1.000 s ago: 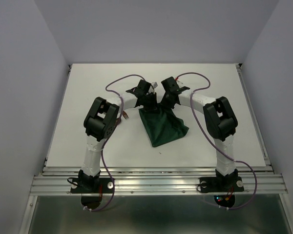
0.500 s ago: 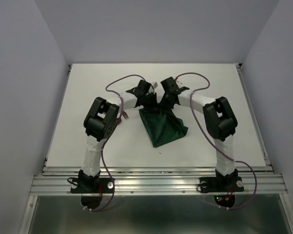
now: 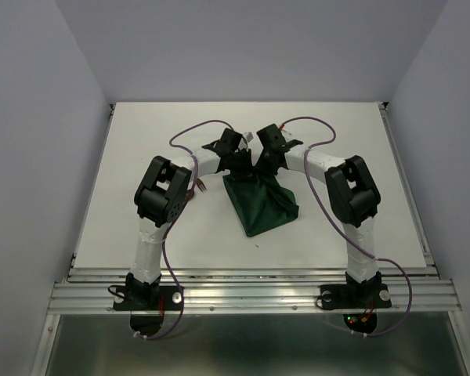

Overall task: Fold the napkin into a case and place the utensils inside
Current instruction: Fold the lower triangle-folded napkin at the center of the board.

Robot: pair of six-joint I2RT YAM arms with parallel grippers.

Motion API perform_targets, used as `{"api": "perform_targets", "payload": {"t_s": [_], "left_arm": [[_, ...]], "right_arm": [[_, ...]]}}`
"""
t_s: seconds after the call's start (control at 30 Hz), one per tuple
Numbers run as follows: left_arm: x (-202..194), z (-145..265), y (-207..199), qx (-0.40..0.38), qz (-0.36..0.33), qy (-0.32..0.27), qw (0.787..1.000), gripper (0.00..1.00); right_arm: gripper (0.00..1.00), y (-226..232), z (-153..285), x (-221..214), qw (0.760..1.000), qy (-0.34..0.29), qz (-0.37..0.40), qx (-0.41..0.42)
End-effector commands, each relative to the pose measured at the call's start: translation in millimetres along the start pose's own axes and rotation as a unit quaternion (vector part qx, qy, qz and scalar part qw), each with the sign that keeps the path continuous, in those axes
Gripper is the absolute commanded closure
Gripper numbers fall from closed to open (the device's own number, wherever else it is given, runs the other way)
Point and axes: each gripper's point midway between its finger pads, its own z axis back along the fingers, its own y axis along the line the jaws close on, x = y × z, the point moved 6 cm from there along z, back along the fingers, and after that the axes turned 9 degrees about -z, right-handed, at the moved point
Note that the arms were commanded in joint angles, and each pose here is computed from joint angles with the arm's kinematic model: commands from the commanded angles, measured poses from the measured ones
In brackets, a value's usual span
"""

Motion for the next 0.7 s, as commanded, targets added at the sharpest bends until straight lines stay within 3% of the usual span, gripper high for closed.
{"api": "perform_targets", "payload": {"t_s": [0.0, 0.67], "left_arm": [[-27.4, -0.8, 10.2, 0.023, 0.002, 0.050, 0.998, 1.00], [-12.7, 20.2, -2.7, 0.022, -0.007, 0.030, 0.999, 1.00]], "right_arm": [[0.99, 12.2, 4.7, 1.9, 1.000, -0.016, -0.009, 0.016], [0.99, -2.2, -13.9, -10.4, 1.000, -0.016, -0.005, -0.019]]}}
